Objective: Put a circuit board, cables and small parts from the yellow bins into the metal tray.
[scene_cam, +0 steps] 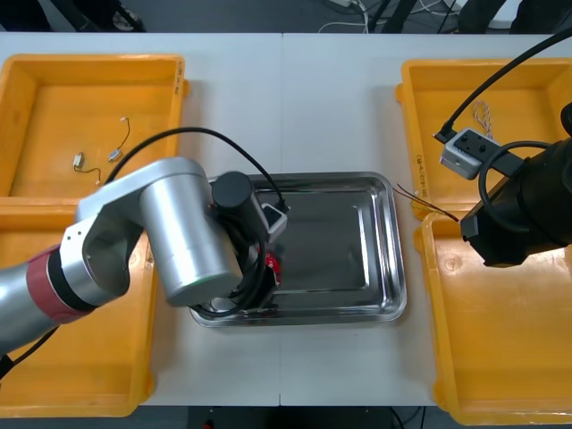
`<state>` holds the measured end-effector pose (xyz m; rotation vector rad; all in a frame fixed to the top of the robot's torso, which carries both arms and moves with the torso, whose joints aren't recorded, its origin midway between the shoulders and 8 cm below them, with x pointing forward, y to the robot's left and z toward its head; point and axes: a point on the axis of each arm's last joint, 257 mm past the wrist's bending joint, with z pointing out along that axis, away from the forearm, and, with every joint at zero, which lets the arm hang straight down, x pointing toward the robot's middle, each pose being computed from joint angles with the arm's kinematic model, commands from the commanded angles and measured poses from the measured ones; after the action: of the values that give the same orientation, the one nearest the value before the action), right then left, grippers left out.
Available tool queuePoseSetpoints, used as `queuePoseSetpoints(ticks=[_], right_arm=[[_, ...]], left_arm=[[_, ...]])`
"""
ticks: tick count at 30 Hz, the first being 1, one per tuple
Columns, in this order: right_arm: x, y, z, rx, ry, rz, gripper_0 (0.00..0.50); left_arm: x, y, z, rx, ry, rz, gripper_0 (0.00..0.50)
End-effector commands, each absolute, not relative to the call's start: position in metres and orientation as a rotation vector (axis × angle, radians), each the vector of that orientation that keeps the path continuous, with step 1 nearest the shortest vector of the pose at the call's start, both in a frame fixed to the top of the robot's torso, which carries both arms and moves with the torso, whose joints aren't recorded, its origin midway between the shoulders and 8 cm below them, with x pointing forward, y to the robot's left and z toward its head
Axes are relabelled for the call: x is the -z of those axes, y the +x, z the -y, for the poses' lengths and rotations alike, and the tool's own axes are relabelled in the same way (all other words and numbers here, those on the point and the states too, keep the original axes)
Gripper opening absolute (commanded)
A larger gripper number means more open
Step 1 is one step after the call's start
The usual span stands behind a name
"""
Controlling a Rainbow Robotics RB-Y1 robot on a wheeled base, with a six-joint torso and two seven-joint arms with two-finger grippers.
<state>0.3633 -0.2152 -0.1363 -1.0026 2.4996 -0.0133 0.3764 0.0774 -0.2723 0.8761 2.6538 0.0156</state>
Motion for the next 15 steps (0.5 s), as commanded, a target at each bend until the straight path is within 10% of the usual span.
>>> queuePoseSetpoints(ticks=[1, 15], right_arm=[[0.133, 0.361, 0.199, -0.008, -1.053, -2.473, 0.0], [0.156, 0.36, 0.143, 0.021, -1.271, -2.419, 0.0]], left_arm=[[0.216, 0.394, -0.078, 0.001, 0.842, -2.588, 0.5], [0.149, 0.428, -0.135, 0.005, 0.67, -2.593, 0.5]])
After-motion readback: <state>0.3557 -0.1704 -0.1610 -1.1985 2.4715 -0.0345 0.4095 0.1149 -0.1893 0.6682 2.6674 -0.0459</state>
